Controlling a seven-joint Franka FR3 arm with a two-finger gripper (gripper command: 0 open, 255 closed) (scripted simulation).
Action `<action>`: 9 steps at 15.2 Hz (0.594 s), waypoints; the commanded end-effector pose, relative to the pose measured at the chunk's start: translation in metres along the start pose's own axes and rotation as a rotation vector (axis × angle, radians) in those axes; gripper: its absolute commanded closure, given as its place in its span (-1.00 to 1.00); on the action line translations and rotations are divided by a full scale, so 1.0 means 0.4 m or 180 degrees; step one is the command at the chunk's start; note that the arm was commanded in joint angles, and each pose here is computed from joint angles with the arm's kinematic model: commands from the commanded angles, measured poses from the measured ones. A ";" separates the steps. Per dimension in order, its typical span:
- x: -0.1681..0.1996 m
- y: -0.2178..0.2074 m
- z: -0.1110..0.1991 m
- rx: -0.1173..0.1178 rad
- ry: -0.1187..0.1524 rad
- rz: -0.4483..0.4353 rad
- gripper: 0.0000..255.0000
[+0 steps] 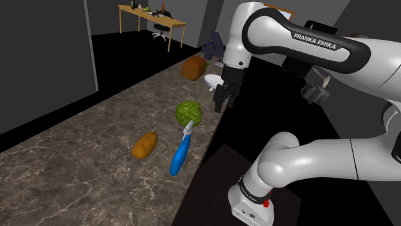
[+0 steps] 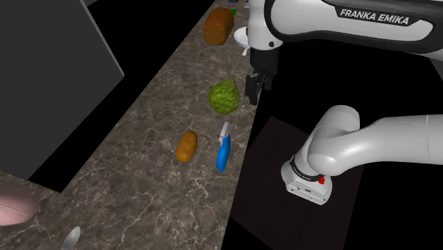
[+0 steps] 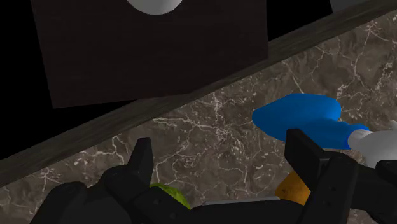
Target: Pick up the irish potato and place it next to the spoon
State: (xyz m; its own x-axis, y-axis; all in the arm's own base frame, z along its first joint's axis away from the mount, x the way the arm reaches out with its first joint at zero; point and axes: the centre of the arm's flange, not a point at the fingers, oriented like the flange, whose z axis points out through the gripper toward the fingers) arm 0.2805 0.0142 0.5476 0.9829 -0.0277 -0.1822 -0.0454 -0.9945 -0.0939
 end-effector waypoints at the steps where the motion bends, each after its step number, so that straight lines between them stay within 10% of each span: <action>1: 0.000 0.000 0.000 0.0000 0.0000 0.0000 -1.00; 9: -0.010 -0.113 0.206 0.0502 0.0660 0.1102 -1.00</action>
State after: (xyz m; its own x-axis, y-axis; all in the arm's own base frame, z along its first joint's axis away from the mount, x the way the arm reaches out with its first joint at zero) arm 0.2642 0.0605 0.4792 0.9392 -0.3399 -0.0489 -0.3429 -0.9197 -0.1913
